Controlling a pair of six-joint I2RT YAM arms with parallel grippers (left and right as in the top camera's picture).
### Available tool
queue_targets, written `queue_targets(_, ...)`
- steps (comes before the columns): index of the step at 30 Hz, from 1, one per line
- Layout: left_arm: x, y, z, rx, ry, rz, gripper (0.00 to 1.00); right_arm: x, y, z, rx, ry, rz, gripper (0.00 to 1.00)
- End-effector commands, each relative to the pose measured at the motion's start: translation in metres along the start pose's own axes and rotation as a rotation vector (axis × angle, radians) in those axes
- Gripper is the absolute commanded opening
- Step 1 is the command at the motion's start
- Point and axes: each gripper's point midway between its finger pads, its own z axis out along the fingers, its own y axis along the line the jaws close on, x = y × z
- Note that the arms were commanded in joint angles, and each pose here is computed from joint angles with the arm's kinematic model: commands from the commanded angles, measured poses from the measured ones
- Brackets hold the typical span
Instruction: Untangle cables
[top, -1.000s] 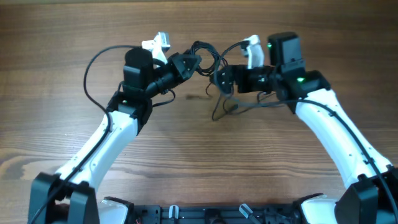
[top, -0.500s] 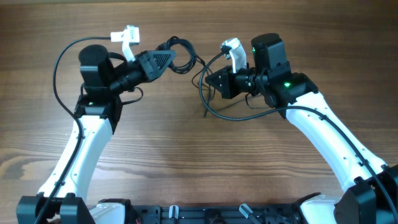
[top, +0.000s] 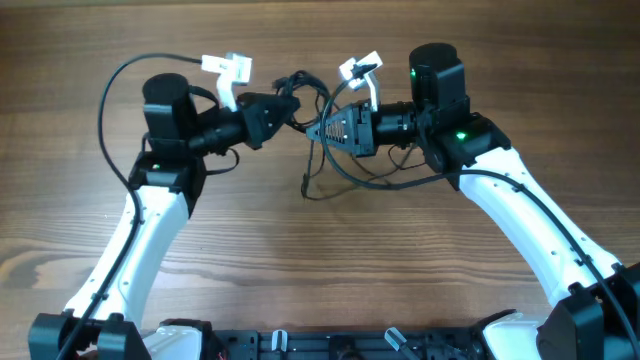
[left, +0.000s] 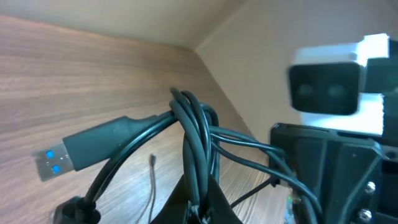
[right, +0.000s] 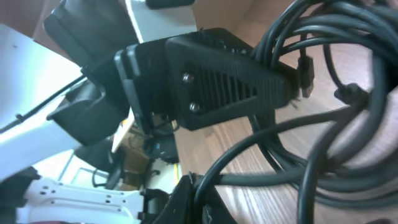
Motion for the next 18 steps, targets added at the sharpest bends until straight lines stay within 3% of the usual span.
queue_targets(1,0.001,-0.032,0.008,0.090,0.012,0.105,0.04,-0.001,-0.015,0.003,0.056,-0.015,0.056,0.04)
queue_targets(10,0.007,-0.054,-0.003,0.234,0.065,0.133,0.04,-0.009,-0.079,-0.017,0.400,-0.130,0.175,0.04)
queue_targets(18,0.028,-0.081,-0.005,0.387,0.158,0.140,0.04,-0.033,-0.050,-0.010,0.259,-0.186,0.113,0.04)
